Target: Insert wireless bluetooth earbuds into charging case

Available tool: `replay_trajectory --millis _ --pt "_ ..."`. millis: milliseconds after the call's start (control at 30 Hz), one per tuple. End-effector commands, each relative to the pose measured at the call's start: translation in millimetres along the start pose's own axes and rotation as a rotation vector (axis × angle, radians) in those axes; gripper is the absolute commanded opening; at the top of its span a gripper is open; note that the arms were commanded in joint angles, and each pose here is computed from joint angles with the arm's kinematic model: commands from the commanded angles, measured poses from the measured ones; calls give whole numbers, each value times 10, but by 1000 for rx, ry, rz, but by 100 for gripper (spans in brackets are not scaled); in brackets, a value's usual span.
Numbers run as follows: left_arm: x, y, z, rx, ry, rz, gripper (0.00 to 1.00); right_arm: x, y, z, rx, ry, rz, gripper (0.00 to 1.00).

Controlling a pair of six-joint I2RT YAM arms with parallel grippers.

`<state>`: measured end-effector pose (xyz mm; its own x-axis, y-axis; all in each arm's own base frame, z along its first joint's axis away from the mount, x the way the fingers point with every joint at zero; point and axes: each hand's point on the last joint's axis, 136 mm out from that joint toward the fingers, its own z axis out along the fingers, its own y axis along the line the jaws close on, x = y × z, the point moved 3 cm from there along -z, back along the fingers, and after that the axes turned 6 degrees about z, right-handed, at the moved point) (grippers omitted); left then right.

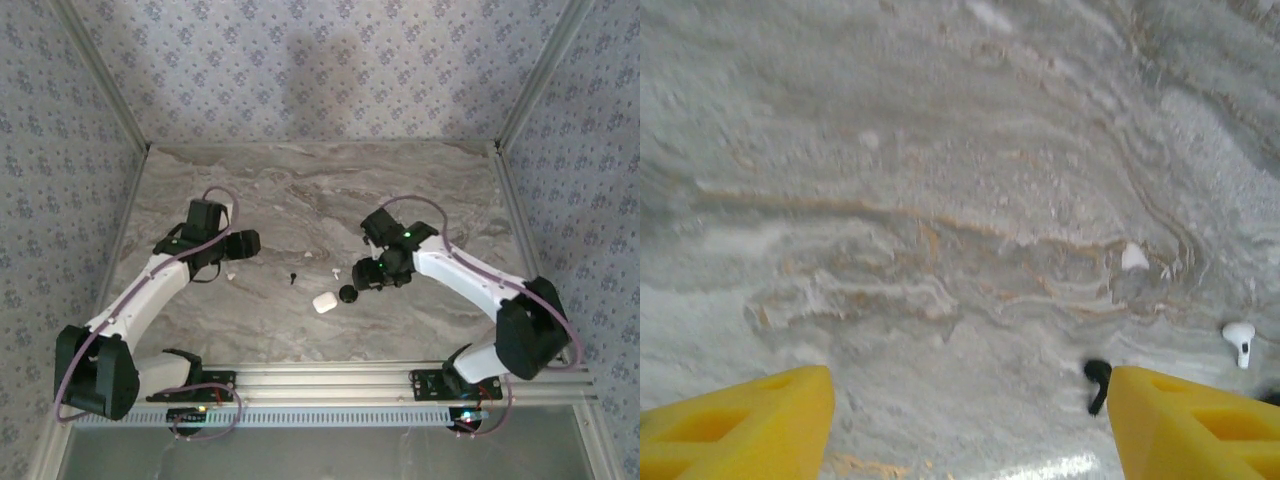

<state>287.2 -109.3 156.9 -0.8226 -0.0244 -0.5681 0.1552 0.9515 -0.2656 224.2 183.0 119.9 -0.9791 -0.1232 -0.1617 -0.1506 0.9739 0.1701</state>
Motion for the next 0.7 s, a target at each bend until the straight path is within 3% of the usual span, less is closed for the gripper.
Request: replay_trajectory --millis 0,367,667 --pt "170 -43 0 33 67 -52 72 18 108 70 13 79 30 73" --pt "176 -28 94 19 103 -57 72 -155 450 352 9 170 2 71" --pt "188 -15 131 14 115 -55 72 -119 407 556 76 242 6 71"
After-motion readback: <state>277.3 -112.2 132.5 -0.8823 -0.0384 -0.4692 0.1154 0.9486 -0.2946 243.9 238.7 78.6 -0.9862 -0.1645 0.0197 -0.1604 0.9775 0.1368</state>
